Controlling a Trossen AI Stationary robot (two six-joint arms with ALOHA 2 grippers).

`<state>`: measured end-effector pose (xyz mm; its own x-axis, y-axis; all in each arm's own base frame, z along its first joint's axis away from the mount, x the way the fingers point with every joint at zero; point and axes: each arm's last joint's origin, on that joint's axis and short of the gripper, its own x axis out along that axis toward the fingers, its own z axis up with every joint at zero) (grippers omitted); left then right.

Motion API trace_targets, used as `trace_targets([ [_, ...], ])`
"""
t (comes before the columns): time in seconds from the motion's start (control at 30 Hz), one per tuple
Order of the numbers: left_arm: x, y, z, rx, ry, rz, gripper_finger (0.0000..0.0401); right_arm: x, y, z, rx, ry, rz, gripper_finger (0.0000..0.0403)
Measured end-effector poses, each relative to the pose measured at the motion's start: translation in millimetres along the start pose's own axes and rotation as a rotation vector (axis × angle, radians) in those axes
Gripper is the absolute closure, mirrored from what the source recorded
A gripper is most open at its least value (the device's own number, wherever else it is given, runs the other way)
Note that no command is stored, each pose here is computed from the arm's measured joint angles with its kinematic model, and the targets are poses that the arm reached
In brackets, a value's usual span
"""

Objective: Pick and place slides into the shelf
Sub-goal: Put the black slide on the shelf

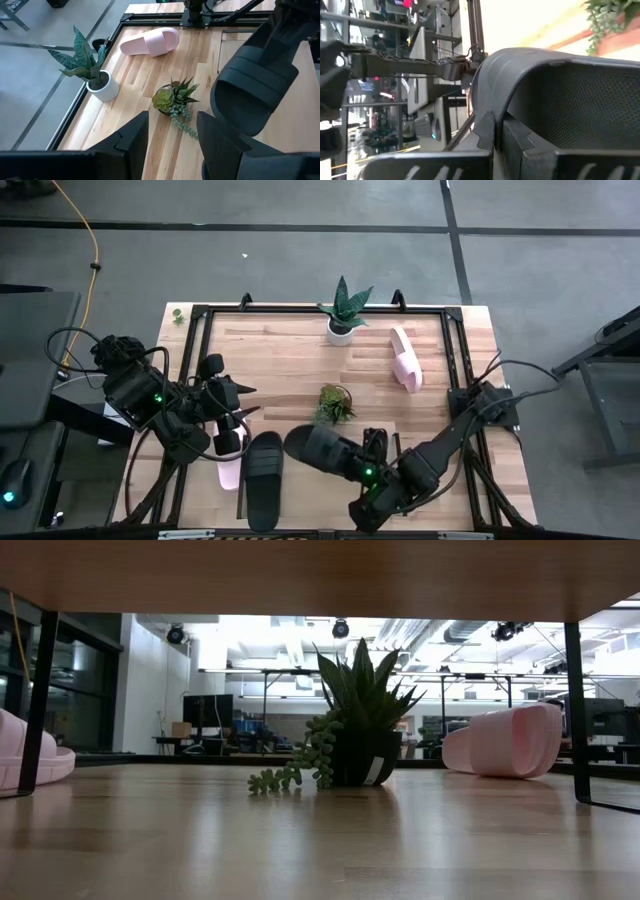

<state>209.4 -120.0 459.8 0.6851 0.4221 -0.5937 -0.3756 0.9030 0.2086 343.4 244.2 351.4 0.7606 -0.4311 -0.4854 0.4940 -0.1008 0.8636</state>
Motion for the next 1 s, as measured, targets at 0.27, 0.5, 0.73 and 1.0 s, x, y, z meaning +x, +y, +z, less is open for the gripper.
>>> trace_targets([
  [0.27, 0, 0, 0, 0.000, 0.001, -0.001, 0.0247, 4, -3, -4, -0.009, 0.021, -0.025, 0.0403],
  [0.5, 0, 0, 0, 0.024, 0.007, -0.009, 0.0247, 5, -6, -7, -0.031, 0.085, -0.082, 0.0403],
  [0.73, 0, -1, 0, 0.047, 0.007, -0.009, 0.0247, 5, -7, -8, -0.032, 0.098, -0.095, 0.0362],
  [1.0, 0, -1, 0, 0.054, 0.007, -0.009, 0.0247, 11, -5, -5, -0.021, 0.132, -0.141, 0.0297],
])
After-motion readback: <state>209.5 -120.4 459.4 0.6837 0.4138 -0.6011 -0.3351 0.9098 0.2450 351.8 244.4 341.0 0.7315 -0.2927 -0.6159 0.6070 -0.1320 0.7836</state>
